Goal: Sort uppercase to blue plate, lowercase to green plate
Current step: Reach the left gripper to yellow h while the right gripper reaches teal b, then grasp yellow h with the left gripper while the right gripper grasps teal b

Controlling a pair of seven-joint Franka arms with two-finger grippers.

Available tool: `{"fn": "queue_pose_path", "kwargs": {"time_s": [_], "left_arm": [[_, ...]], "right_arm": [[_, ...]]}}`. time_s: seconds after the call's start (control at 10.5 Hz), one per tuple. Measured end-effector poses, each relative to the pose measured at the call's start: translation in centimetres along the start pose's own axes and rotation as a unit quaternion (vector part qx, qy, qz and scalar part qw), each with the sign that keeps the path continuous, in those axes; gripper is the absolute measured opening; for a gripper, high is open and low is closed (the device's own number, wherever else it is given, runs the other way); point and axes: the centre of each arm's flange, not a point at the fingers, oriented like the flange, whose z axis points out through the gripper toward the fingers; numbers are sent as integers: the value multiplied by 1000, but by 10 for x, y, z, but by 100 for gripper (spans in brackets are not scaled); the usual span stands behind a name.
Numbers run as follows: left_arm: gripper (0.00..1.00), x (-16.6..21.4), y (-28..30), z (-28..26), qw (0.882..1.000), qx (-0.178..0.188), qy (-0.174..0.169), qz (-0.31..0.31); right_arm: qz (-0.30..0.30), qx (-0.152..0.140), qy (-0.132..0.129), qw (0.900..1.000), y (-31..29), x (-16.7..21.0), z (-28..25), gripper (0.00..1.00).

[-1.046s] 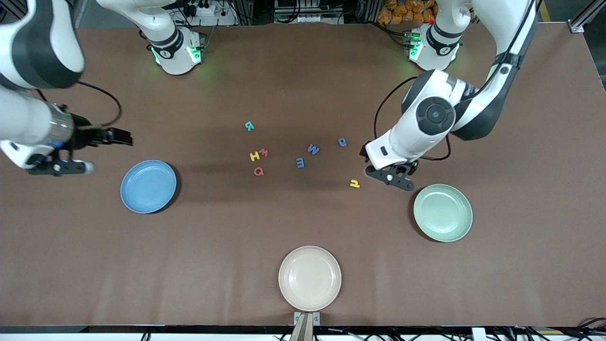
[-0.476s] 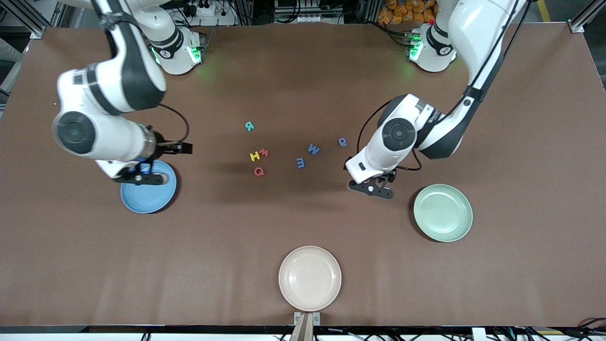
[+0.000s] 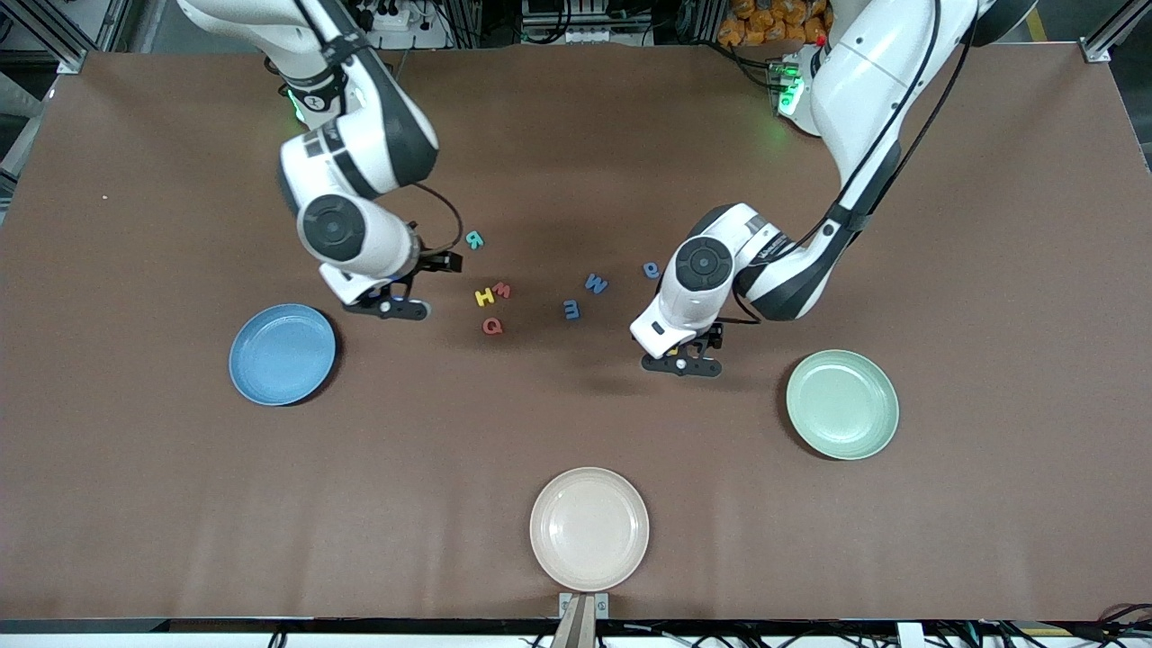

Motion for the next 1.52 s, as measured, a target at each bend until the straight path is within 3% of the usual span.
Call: {"fn": "queue_pose_path", "kwargs": {"time_s": [0.19, 0.57, 0.76, 1.33, 1.52], "left_arm": [[96, 0, -1, 16, 1000, 1, 2, -2], [91, 7, -14, 24, 1000, 7, 9, -6], [83, 7, -16, 27, 1000, 7, 8, -7], [81, 6, -12, 26, 1000, 3, 9, -5], [81, 2, -6, 26, 1000, 1, 7, 0]], "right_arm": [[9, -1, 14, 1000, 1, -12, 45, 100], [18, -22, 5, 1000, -17, -36, 99, 100], [18, -35, -2, 999, -28, -42, 126, 100], [29, -35, -18, 999, -32, -43, 154, 100], [1, -35, -20, 999, -32, -46, 158, 100]]}}
